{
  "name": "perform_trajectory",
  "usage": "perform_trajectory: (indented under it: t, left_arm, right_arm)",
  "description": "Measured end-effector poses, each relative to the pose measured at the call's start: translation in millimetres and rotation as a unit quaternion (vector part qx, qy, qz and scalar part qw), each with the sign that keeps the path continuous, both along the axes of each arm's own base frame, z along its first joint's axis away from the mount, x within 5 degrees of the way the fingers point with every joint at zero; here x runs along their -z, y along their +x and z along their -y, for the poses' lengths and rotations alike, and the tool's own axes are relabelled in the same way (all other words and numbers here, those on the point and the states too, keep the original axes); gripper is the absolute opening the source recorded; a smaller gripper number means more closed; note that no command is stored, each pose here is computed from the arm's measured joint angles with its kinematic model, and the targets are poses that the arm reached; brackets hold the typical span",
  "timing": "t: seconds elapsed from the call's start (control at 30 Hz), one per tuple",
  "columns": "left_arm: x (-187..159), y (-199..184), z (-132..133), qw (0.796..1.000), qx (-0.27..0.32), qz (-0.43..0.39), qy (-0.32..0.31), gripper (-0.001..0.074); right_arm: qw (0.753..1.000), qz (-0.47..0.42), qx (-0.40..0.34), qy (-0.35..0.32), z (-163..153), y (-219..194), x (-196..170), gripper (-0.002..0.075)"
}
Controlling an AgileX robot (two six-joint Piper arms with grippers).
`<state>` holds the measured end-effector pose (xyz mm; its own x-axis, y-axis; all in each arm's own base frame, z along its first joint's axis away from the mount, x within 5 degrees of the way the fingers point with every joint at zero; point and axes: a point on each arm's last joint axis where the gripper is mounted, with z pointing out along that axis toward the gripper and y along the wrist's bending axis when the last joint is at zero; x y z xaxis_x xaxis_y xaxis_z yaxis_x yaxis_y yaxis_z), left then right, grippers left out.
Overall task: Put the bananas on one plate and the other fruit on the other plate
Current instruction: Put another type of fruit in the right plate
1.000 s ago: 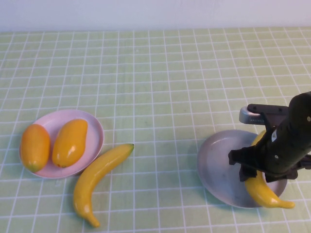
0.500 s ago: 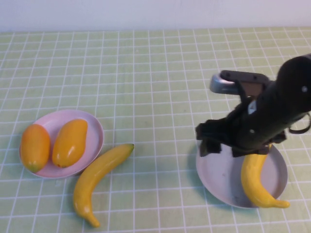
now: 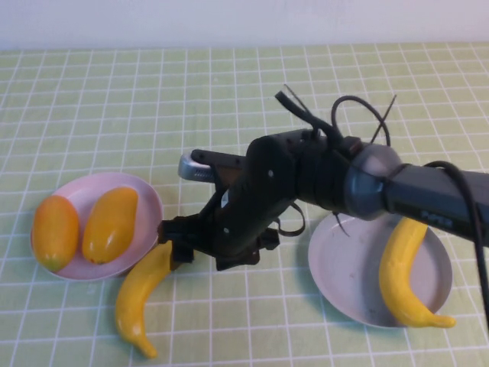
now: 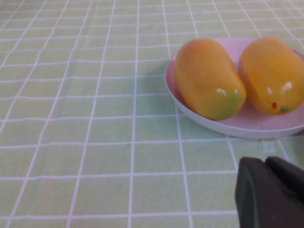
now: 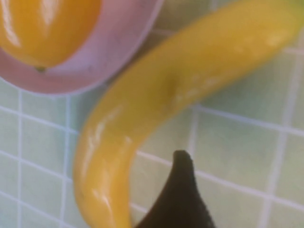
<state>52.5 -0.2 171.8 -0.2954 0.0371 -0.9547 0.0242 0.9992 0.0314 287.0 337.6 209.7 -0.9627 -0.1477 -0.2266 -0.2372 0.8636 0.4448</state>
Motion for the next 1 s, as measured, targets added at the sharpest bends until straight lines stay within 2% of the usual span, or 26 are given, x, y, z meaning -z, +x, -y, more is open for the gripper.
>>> perform_trajectory:
  t: [0.27, 0.6, 1.0]
  left_arm:
    - [0.0, 0.0, 0.0, 1.0, 0.0, 0.0, 0.0, -0.0004]
    - [0.0, 0.0, 0.0, 1.0, 0.0, 0.0, 0.0, -0.0004]
    - [0.0, 0.0, 0.0, 1.0, 0.0, 0.0, 0.0, -0.0004]
  right_arm:
    - [1.0, -0.02, 0.009, 0.018, -24.9, 16.3, 23.0, 0.051]
    - [0.998, 0.027, 0.009, 0.053, -37.8, 21.6, 19.4, 0.051]
    - [0.998, 0.036, -0.054, 0.009, -31.8, 21.3, 24.6, 0.0511]
